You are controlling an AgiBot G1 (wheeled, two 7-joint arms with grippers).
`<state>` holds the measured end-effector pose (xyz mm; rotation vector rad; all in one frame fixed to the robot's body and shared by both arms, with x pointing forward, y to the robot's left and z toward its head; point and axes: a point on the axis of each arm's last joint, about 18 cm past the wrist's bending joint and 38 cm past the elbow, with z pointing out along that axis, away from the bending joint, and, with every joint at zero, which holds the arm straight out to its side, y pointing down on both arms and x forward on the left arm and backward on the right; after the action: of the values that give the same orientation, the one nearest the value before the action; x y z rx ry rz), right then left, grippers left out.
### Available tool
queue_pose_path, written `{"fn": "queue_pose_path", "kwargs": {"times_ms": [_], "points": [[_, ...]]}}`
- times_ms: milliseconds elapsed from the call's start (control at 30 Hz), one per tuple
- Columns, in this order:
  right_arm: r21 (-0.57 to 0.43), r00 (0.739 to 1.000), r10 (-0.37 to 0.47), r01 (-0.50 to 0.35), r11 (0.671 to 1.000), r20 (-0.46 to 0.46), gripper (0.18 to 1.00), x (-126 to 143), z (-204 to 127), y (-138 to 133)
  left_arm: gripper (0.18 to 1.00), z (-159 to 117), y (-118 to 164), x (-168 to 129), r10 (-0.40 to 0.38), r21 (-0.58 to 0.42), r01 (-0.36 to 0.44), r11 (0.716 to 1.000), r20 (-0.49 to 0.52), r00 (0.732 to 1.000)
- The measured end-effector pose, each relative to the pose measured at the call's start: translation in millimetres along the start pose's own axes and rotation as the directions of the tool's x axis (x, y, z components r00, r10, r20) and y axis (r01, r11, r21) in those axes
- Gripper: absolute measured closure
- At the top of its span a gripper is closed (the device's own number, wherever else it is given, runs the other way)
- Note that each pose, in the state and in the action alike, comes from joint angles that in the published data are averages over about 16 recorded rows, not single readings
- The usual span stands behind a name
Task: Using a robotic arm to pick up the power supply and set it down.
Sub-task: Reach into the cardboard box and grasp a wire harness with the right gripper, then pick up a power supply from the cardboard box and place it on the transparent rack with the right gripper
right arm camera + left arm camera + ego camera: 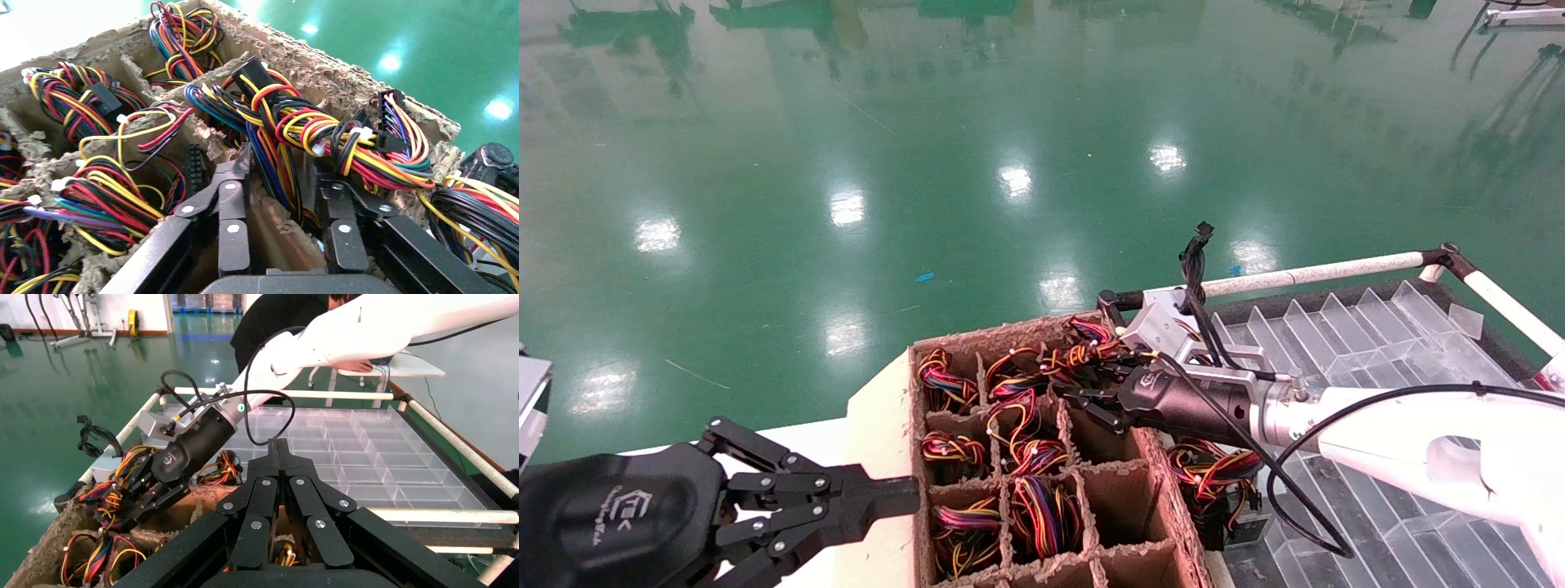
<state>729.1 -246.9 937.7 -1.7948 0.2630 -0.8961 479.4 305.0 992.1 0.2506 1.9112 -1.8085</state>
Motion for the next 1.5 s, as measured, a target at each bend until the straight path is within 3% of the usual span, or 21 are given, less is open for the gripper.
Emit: {"fn": "queue_pose_path", "kwargs": {"times_ms": [267,467,833,1233,1500], "points": [[0.015,1.0,0.008,-0.008,1.0,-0.011,0.852,0,0,3,0.993,0,0,0,0.0,0.0,0.0,1.0,0.0,1.0],[0.042,0.999,0.031,-0.03,0.999,-0.016,0.924,1,-5,3,0.991,0,0,0,0.0,0.0,0.0,1.0,0.0,1.0],[0.143,0.996,0.092,-0.091,0.986,-0.003,0.969,4,-23,-6,0.96,0,0,0,0.0,0.0,0.0,1.0,0.0,1.0],[0.322,0.996,0.092,-0.094,0.942,0.023,0.972,18,-64,-45,0.811,0,0,0,0.0,0.0,0.0,1.0,0.0,1.0],[0.45,0.999,0.044,-0.042,0.892,0.006,0.972,38,-115,-85,0.629,0,0,0,0.0,0.0,0.0,1.0,0.0,1.0]]}}
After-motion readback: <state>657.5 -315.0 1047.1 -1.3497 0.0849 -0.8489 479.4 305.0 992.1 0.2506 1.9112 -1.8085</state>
